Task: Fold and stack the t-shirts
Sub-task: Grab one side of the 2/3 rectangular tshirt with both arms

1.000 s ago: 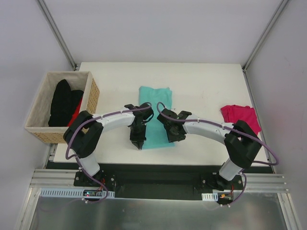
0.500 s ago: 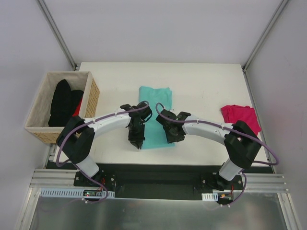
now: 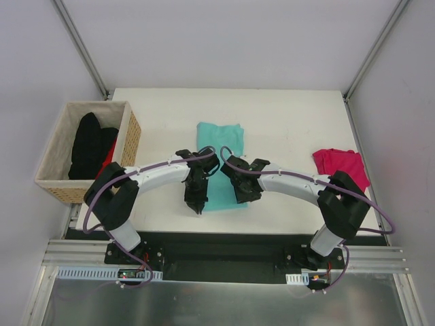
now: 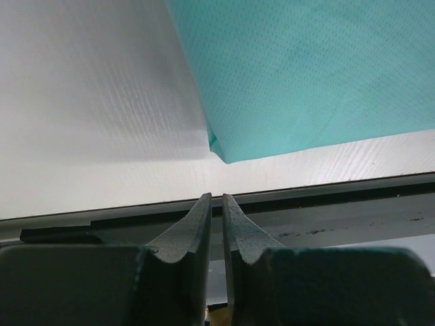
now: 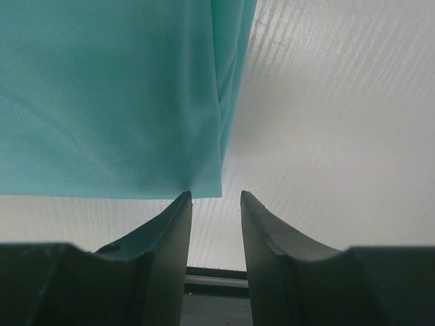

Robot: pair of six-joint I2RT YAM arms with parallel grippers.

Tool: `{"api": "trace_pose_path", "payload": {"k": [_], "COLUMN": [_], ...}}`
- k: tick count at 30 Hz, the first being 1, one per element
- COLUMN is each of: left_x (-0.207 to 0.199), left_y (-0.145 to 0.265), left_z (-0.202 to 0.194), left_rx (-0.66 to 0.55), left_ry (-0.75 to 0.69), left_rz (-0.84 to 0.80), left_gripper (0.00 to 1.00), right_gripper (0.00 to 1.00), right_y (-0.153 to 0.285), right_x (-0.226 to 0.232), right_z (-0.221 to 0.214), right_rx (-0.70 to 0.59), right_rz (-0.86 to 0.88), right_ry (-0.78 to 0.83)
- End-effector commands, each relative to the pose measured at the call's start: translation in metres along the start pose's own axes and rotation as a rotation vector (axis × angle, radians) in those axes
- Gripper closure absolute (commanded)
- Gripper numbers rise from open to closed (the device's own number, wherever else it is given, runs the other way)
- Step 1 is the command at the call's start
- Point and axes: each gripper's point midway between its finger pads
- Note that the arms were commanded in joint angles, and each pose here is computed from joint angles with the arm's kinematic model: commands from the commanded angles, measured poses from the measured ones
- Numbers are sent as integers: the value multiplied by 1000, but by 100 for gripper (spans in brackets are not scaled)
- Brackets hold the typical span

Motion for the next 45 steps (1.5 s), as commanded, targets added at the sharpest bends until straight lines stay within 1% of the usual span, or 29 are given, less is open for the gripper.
{"api": "trace_pose_path", "payload": {"k": [1, 8, 17, 30, 45], "left_x": [-9, -18, -5, -2, 1], "left_y": [4, 5, -4, -4, -8], "left_z": [4, 10, 5, 6, 4], "left_rx": [-4, -12, -1, -16, 1], "left_ry": [-4, -18, 0, 1, 8], "left_rz": [9, 1, 39, 48, 64], "left_gripper": [89, 89, 90, 89, 89], "right_gripper": [62, 62, 62, 59, 60], "right_y": [8, 8, 10, 7, 4], "right_x": [5, 4, 3, 7, 9], "right_z": [10, 9, 8, 8, 6], "right_rx": [-31, -28, -31, -21, -12], "right_rz": [16, 11, 12, 26, 33], "right_ry": [-10, -11, -8, -4, -8]}}
Point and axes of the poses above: each gripper's point midway between its finger pads, its own y axis back along the fingers, its own x axis along the line the jaws close on, z = x × y, and after that the axes turned 11 degrees about y, right-handed
